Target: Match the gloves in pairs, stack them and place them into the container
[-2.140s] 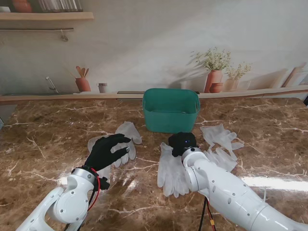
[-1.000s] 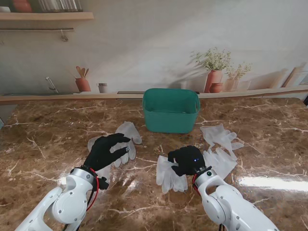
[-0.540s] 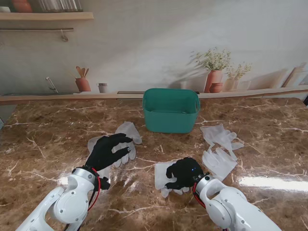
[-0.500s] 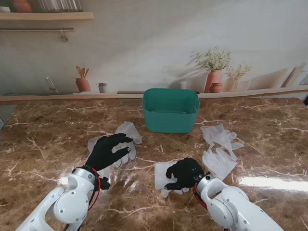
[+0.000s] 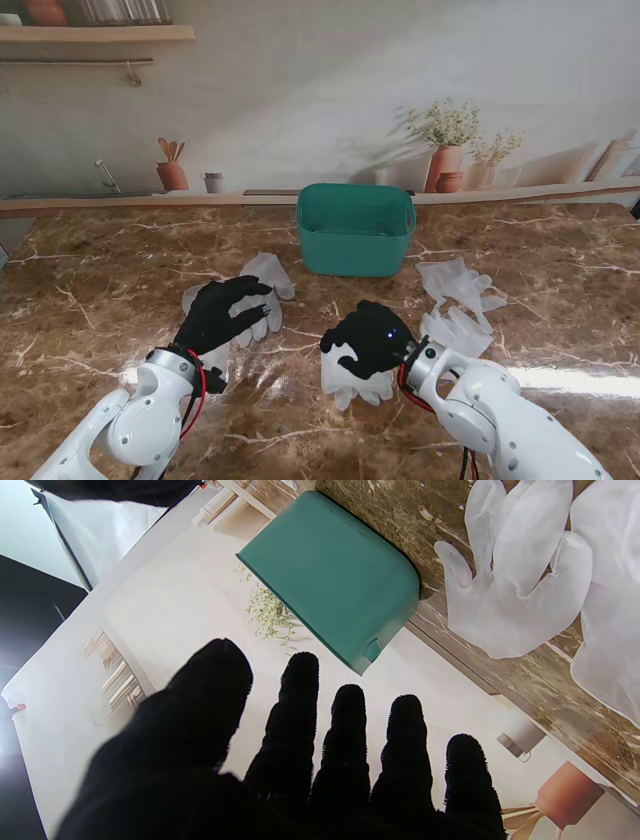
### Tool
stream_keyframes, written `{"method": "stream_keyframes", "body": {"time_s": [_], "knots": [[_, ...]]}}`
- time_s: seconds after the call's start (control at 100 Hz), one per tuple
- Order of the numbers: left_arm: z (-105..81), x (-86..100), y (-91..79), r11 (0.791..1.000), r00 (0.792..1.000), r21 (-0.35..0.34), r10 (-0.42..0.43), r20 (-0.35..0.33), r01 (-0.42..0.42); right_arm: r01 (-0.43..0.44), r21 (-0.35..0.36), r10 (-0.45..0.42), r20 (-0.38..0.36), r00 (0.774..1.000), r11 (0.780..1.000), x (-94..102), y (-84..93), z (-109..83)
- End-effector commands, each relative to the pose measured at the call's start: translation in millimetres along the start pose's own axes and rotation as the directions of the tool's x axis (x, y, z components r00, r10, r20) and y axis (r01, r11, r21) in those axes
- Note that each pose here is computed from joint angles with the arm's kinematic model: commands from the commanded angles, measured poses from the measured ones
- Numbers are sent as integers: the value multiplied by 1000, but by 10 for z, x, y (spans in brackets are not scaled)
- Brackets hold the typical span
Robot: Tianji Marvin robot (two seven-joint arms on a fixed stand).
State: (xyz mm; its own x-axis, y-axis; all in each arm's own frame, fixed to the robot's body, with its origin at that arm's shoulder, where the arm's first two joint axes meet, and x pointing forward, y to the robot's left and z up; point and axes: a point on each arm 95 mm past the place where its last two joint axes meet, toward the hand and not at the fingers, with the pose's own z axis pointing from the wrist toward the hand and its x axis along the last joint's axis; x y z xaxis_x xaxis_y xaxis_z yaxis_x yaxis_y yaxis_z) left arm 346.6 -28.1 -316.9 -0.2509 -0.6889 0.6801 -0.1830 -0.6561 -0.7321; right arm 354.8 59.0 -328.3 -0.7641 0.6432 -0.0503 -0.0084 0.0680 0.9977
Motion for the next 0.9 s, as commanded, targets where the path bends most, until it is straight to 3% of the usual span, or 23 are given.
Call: {"method": "stream_keyframes", "body": {"time_s": [0.0, 0.09, 0.29, 0.89], "knots": [[-35, 5, -1, 1000, 1000, 4, 2, -1, -2, 32, 35, -31, -22, 999, 999, -65, 60, 78], [-52, -10, -18, 1000, 1000, 9, 8, 3, -8, 85, 22, -82, -87, 993, 996, -57, 3, 200], [-69, -30, -39, 1000, 1000, 8, 11, 8, -11, 131, 82, -114, -182, 977, 988, -81, -186, 359], [-76, -28, -52, 1000, 1000, 3, 8, 16, -8, 279, 267, -199, -291, 936, 922, -248, -526, 396]]}}
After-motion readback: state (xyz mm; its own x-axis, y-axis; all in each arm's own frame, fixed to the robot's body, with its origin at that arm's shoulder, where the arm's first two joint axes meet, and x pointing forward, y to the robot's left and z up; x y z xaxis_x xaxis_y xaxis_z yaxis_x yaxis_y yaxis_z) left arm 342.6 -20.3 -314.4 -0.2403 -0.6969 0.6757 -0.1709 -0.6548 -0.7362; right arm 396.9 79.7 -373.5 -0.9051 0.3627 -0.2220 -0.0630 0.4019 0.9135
